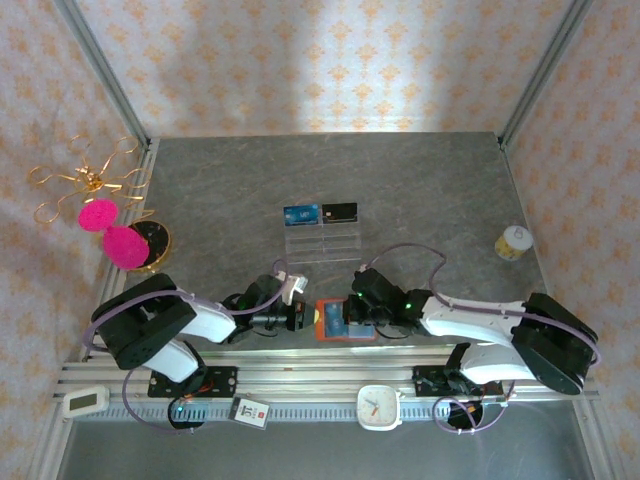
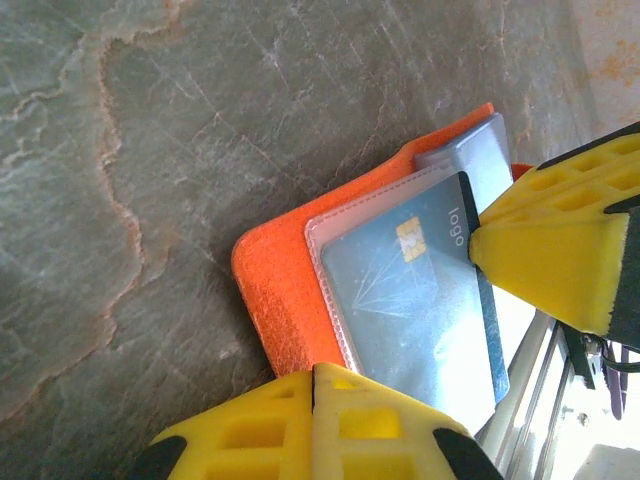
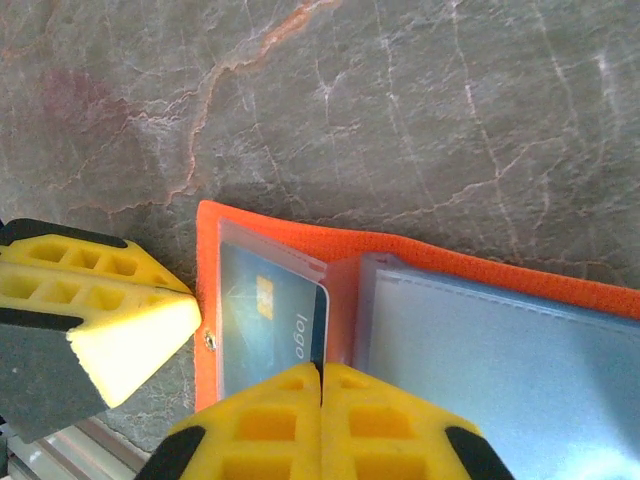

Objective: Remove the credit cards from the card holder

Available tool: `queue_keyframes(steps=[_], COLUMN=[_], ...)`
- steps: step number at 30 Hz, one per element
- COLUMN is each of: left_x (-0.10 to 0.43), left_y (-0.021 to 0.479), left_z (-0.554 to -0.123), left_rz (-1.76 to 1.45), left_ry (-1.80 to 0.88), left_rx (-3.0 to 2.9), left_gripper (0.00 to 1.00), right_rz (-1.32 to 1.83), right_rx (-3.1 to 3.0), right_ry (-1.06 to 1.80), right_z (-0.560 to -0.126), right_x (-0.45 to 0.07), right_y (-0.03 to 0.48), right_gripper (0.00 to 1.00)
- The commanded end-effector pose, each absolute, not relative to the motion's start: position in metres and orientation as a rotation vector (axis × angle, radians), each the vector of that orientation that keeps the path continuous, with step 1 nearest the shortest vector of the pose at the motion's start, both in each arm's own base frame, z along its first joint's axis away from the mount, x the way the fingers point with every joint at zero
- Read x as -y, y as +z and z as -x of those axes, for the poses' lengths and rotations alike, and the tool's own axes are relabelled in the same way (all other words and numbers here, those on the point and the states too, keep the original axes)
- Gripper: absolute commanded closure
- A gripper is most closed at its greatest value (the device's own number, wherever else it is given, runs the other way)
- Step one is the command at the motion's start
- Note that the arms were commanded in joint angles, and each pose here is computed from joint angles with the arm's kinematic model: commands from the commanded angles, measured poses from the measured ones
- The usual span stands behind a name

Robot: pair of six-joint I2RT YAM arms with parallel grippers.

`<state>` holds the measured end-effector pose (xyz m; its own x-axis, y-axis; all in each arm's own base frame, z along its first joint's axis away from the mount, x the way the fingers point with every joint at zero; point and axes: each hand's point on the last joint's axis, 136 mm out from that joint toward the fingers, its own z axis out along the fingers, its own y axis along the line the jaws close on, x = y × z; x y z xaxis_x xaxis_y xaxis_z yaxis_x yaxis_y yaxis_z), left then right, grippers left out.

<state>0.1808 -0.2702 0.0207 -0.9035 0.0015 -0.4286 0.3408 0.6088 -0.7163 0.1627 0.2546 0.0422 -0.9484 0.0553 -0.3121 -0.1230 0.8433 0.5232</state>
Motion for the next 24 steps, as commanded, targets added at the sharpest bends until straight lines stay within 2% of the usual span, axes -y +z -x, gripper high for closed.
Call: queue_keyframes(steps=[1, 9, 15, 19, 24], left_x=[0.258, 0.288, 0.282, 0.262, 0.25], left_y=[0.01, 0.062, 0.02, -0.011, -0.027], left_z=[-0.17, -0.184, -0.177, -0.168, -0.153], left_rz=[-0.261, -0.362, -0.349, -0.301, -0.263], left_ry=[-1.166, -1.206, -1.125, -1.062, -1.085], left_rx=[-2.499, -2.346, -2.49, -2.588, -2.636], left_gripper=[1.0, 1.0, 1.0, 1.0, 1.0], right_rz=[0.062, 0.194, 0.189, 0.152, 0.103], right_rx=[-2.722, -2.69, -2.676, -2.681, -2.675], right_ry=[0.686, 0.749, 0.764, 0.711, 0.704], right_z=[-0.157, -0.157, -0.161, -0.162, -0.159], right_x=[-0.231, -0.269, -0.277, -0.262, -0.245], right_y=[0.033, 0.044, 0.046, 0.044, 0.044], right_gripper=[1.0, 1.0, 1.0, 1.0, 1.0])
